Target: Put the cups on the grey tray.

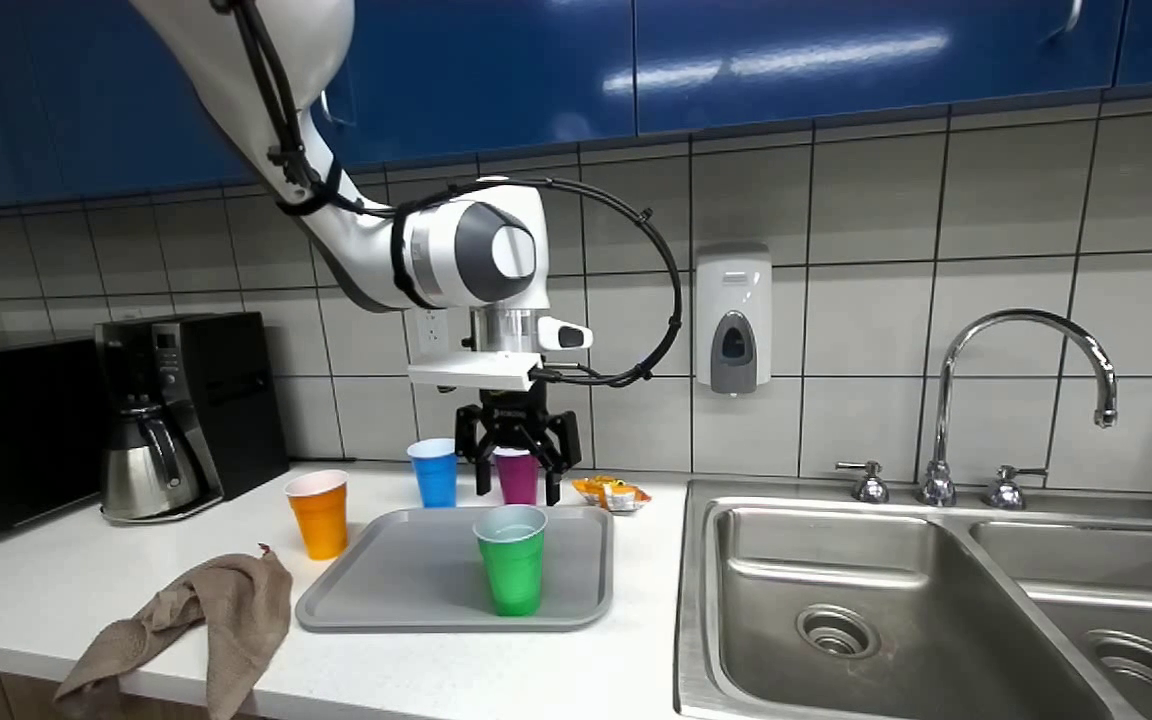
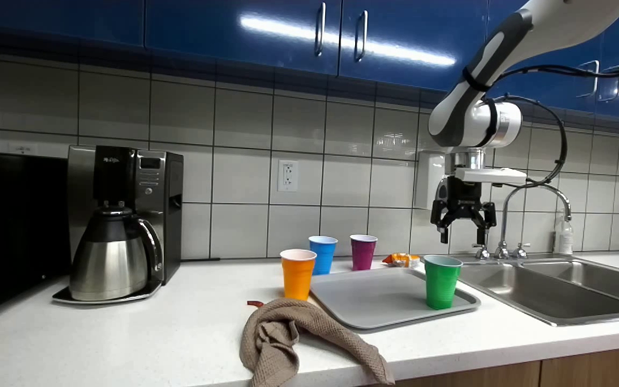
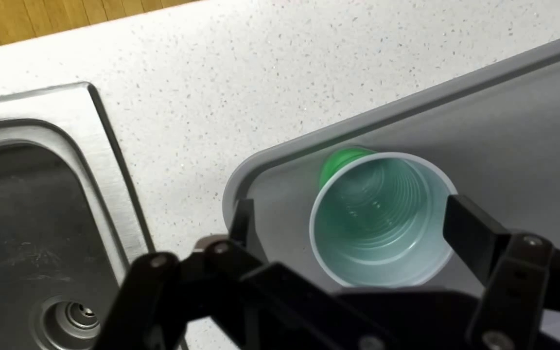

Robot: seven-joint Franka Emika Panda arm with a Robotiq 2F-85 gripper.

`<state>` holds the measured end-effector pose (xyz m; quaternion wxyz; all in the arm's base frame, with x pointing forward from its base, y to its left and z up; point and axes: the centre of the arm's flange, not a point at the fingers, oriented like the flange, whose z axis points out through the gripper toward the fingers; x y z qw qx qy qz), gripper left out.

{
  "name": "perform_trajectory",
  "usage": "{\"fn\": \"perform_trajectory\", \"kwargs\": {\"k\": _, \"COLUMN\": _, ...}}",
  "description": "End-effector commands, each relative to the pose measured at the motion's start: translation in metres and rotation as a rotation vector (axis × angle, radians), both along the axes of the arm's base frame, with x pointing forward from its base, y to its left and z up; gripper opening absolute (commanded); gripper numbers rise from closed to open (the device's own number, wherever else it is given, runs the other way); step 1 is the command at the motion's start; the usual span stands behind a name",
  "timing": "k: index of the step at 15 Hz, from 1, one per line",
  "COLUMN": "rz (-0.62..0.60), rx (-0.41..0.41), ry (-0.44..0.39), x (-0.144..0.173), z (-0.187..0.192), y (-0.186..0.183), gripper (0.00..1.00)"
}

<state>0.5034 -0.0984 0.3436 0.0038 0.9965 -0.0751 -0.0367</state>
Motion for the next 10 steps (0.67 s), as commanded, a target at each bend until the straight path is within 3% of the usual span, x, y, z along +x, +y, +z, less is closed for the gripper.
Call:
{"fn": "perform_trajectory", "kwargs": {"k": 1, "rz": 0.000, "rx": 0.000, "ry": 0.000, "x": 0.0000, "z": 0.0000, "y": 0.0000, "gripper": 1.00}}
{"fn": "perform_trajectory", "kwargs": {"k": 10, "rz": -0.005, "rx": 0.002, "ry": -0.026, "x": 0.0063, "z": 0.0029, "y": 0.0014, "gripper": 1.00}}
